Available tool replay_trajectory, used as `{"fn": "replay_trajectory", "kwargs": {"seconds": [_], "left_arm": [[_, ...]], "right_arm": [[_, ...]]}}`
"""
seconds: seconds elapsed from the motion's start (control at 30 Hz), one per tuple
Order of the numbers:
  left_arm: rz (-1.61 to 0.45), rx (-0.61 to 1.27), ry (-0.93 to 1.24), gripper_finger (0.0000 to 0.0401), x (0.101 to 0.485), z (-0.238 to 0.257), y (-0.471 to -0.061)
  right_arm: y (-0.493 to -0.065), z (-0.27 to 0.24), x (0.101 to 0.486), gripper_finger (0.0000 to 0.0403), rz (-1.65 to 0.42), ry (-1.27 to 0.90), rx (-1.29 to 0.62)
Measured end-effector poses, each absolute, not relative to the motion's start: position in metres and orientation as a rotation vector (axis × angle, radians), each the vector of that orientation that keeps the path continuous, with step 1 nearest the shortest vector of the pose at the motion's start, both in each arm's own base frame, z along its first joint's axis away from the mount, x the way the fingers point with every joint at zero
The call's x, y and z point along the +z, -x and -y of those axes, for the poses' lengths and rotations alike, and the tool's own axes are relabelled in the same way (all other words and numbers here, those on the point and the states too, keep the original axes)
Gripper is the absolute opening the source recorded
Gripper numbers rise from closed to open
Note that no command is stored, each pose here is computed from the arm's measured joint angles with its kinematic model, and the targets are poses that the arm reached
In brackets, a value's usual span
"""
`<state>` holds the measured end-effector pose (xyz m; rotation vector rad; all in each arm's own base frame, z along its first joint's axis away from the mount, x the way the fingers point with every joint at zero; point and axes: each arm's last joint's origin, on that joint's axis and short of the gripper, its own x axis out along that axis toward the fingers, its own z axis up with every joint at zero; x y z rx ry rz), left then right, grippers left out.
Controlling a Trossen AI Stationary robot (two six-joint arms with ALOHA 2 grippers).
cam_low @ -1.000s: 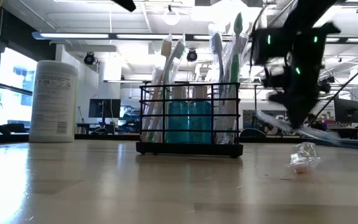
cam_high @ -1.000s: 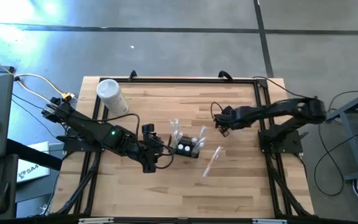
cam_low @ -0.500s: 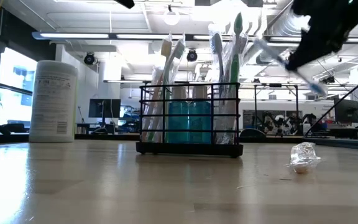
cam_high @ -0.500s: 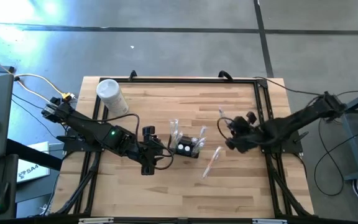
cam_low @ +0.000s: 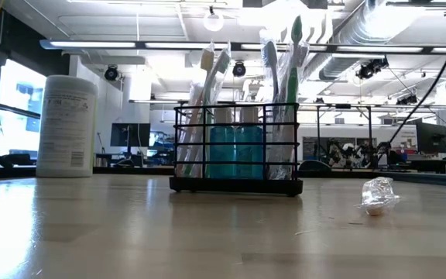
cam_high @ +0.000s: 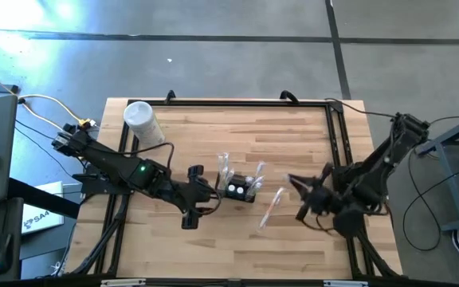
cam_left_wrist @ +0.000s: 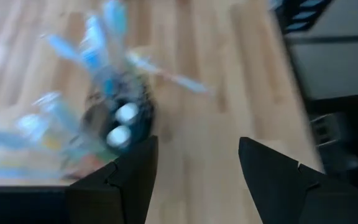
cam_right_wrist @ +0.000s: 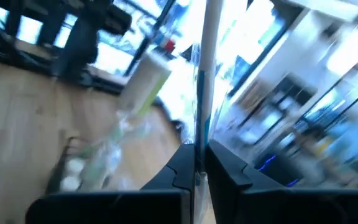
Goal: Pick & Place toothbrushing station
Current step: Put the blue toothbrush into the mesh organizer
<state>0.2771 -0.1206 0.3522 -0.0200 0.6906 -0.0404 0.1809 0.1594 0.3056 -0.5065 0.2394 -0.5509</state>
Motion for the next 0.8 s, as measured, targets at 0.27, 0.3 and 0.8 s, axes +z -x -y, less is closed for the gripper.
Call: {"fn": "replay_trajectory", "kwargs": {"seconds": [0.27,0.3,0.8], "left_arm": [[-0.517,-0.261,0.180,0.0221,0.374,0.130,-0.283],[-0.501,-0.276,0.199,0.0221,0.377,0.130,-0.283],[-0.457,-0.339,0.365,0.0221,0.385,0.133,-0.284]], "right_arm": [[-0.219,-0.210,0.303,0.0015,-0.300,0.834,-0.645],[-0.223,-0.214,0.300,0.0015,-0.305,0.845,-0.644],[-0.291,-0.241,0.312,0.0015,-0.217,1.082,-0.464]]}}
